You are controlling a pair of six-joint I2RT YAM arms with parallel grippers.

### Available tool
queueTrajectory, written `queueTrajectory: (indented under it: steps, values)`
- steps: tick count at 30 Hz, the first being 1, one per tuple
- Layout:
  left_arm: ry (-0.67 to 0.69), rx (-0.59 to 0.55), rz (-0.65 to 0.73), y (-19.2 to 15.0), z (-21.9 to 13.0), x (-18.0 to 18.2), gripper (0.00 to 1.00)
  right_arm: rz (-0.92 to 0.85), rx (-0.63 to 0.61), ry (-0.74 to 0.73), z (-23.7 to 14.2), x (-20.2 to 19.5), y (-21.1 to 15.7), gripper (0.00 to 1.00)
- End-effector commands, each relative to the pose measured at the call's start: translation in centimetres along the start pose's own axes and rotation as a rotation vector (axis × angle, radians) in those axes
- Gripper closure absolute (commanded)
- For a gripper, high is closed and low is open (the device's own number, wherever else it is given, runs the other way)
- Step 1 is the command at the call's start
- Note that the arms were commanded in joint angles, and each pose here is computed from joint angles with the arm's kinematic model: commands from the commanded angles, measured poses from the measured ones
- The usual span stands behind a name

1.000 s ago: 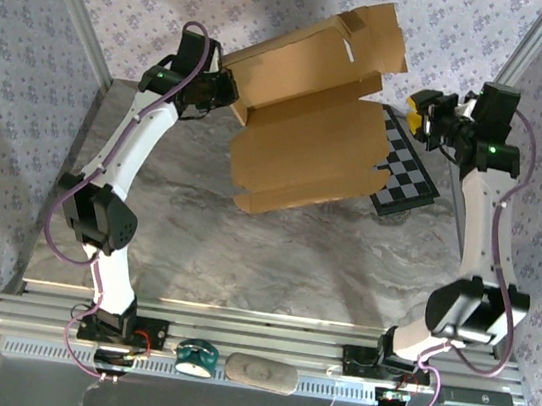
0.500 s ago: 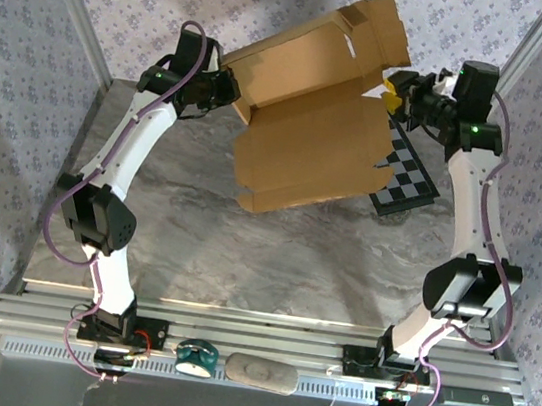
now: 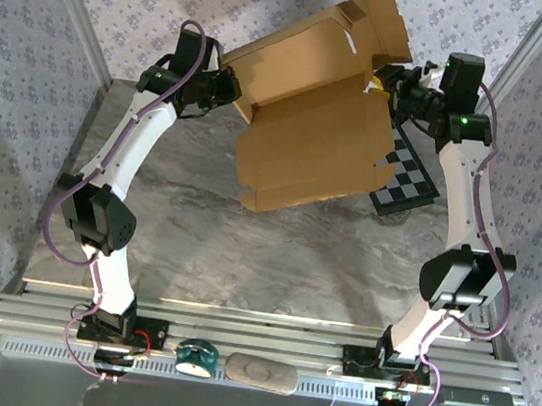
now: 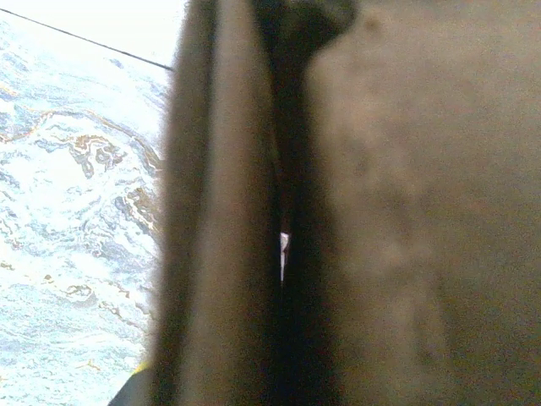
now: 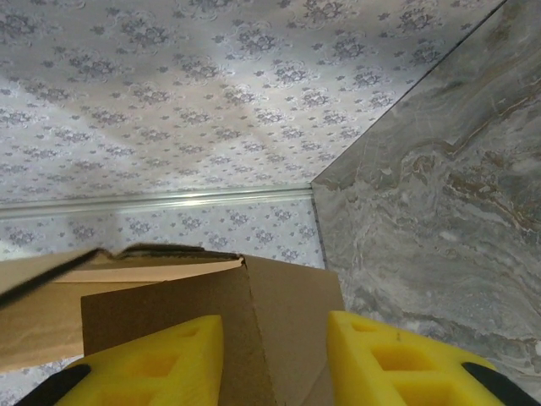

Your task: Fold the paper box

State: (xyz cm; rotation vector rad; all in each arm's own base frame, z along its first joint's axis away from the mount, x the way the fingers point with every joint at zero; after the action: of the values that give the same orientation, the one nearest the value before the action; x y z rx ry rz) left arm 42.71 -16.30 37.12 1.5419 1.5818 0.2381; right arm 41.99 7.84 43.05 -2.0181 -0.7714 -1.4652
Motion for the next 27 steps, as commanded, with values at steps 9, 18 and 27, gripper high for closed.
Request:
queueTrajectory:
  steps: [9, 18, 27]
  values:
    - [-0.075, -0.064, -0.029, 1.4, -1.9, -1.3, 1.0, -0.058, 0.058, -0.039, 1.5, 0.1, -1.0, 0.67]
    - [-0.103, -0.054, -0.043, 1.6, -1.7, -1.9, 1.0, -0.115, 0.051, -0.105, 2.1, 0.3, -1.4, 0.68]
    - [-0.118, -0.05, -0.046, 1.7, -1.7, -2.2, 1.0, -0.197, 0.03, -0.177, 2.7, 0.0, -1.9, 0.73]
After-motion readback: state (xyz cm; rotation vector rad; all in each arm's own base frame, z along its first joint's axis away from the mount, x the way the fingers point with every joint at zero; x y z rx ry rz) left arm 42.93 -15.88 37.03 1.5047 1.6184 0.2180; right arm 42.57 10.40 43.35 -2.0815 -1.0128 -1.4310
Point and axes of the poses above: each hand's point on the last joint's axis, 136 mm out from that joint toward the fingers, its own z axis out along the fingers, its own x axis along the line the jaws close on, y = z × x, the point moved 8 cm from there along -z, back along the fingers, and after that the axes turned 12 degrees about z, right-handed, at the moved point
